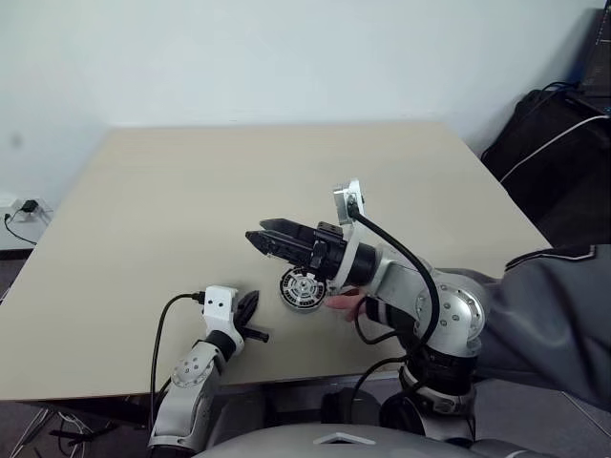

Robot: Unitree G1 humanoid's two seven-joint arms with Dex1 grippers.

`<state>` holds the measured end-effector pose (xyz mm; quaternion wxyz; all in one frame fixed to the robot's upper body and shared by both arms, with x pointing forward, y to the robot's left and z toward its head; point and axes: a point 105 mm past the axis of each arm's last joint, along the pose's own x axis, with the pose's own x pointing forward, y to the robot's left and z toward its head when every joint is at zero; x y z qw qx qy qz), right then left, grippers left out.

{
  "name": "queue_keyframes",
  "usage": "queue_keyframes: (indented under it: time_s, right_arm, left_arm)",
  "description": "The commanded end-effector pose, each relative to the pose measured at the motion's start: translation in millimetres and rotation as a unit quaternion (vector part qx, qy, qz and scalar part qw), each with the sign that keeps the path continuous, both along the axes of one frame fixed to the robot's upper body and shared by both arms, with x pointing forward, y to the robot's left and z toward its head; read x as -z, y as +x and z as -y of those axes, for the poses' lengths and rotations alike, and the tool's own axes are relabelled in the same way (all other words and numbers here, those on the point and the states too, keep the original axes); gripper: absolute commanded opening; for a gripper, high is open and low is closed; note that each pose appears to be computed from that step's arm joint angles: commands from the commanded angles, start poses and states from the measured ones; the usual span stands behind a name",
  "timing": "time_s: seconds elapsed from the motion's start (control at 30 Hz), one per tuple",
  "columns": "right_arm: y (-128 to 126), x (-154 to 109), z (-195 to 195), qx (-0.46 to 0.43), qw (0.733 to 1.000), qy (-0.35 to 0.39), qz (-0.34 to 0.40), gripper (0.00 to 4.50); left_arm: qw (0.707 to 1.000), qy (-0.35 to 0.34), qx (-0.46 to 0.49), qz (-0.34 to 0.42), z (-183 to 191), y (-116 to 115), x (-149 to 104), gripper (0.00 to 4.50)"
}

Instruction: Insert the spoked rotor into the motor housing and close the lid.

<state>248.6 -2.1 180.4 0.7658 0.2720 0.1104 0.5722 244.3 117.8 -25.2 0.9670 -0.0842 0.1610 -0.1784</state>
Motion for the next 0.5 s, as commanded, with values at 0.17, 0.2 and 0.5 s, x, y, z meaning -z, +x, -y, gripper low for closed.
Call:
queue_keyframes:
  time_s: [0.17, 0.2, 0.5]
  right_arm:
    - [-4.8, -9.7, -2.9, -0.004, 1.0, 0.012, 0.023, 3.03]
    - [-4.9, -9.8, -3.1, -0.004, 1.0, 0.012, 0.023, 3.03]
    - [-5.4, -5.8, -4.9, -0.012, 0.999, -0.022, 0.033, 3.03]
  left_arm:
    - [1.0, -0.004, 0.01, 0.028, 4.0, 8.0, -14.6, 0.0]
    - [1.0, -0.003, 0.01, 0.029, 3.8, 8.3, -14.9, 0.0]
    - [0.999, -0.002, 0.007, 0.031, 2.5, 9.6, -15.9, 0.0]
